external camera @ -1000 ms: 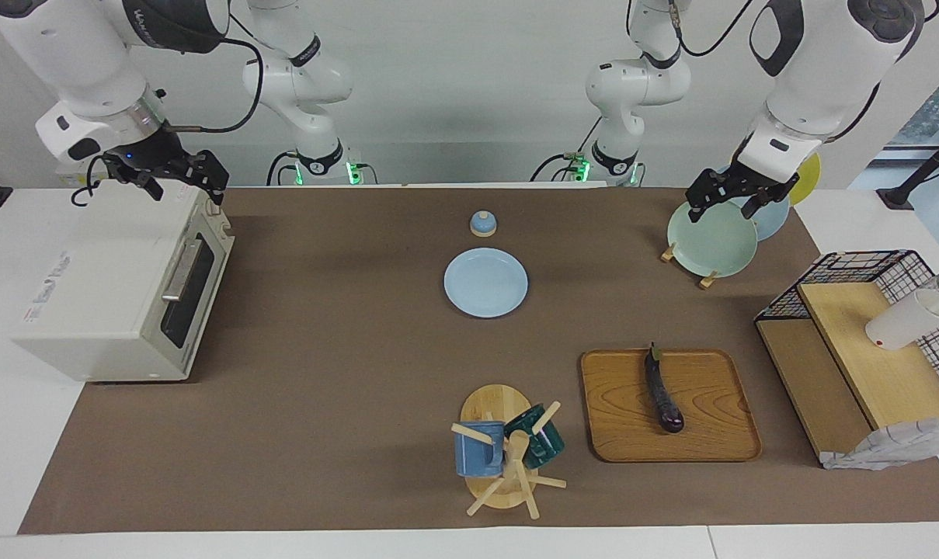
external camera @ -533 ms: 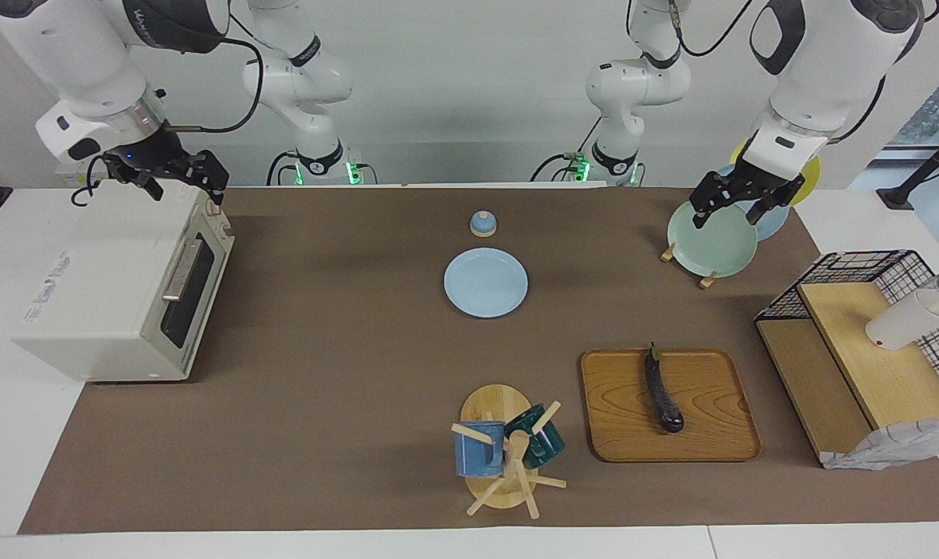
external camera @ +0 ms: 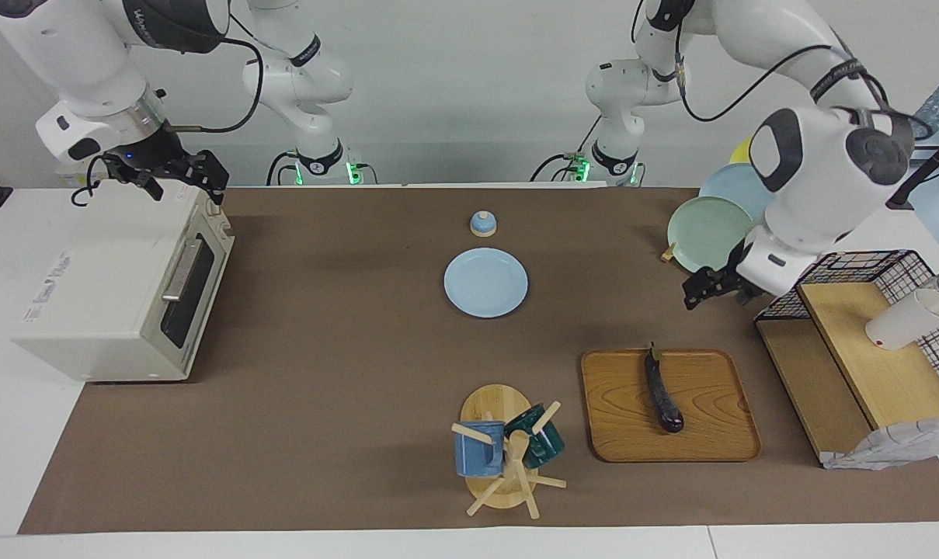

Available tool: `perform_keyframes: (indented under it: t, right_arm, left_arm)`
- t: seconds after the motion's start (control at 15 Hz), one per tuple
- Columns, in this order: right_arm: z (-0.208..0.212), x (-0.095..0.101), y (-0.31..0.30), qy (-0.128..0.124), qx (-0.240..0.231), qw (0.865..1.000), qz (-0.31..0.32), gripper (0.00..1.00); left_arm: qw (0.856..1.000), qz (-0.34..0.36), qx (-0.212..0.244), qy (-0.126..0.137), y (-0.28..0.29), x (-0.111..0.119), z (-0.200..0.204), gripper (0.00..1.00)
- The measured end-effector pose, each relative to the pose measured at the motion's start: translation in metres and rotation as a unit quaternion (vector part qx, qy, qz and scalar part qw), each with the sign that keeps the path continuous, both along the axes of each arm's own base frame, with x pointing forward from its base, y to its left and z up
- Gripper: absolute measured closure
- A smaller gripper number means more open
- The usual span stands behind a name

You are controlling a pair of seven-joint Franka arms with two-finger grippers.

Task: Put eggplant into oven
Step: 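Reach the left gripper down to the eggplant on the wooden tray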

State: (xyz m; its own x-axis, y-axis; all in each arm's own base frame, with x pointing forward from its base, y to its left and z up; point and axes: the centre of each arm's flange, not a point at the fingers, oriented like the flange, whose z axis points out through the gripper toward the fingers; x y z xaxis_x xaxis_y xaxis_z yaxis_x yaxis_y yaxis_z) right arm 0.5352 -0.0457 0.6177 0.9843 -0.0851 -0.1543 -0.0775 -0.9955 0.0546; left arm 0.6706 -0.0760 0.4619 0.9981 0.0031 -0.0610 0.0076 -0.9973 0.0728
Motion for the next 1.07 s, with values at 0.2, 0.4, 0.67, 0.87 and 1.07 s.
perform_keyframes:
  t: [0.2, 0.4, 0.67, 0.87, 1.07]
  right_arm:
    - [0.0, 0.0, 0.0, 0.0, 0.0, 1.0, 0.0, 0.0]
    - [0.0, 0.0, 0.0, 0.0, 0.0, 1.0, 0.0, 0.0]
    - [0.0, 0.0, 0.0, 0.0, 0.0, 1.0, 0.0, 0.0]
    - [0.0, 0.0, 0.0, 0.0, 0.0, 1.0, 0.0, 0.0]
    - [0.0, 0.0, 0.0, 0.0, 0.0, 1.0, 0.0, 0.0]
  left_arm:
    - [1.0, -0.011, -0.003, -0.006, -0.021, 0.037, -0.089, 0.0]
    - [1.0, -0.018, -0.005, -0.012, -0.028, 0.048, -0.133, 0.0]
    - [0.999, -0.027, -0.006, -0.016, -0.033, 0.047, -0.136, 0.04]
    - [0.999, -0.034, -0.008, -0.028, -0.043, 0.043, -0.144, 0.07]
    - [0.999, -0.037, -0.008, -0.029, -0.048, 0.039, -0.149, 0.11]
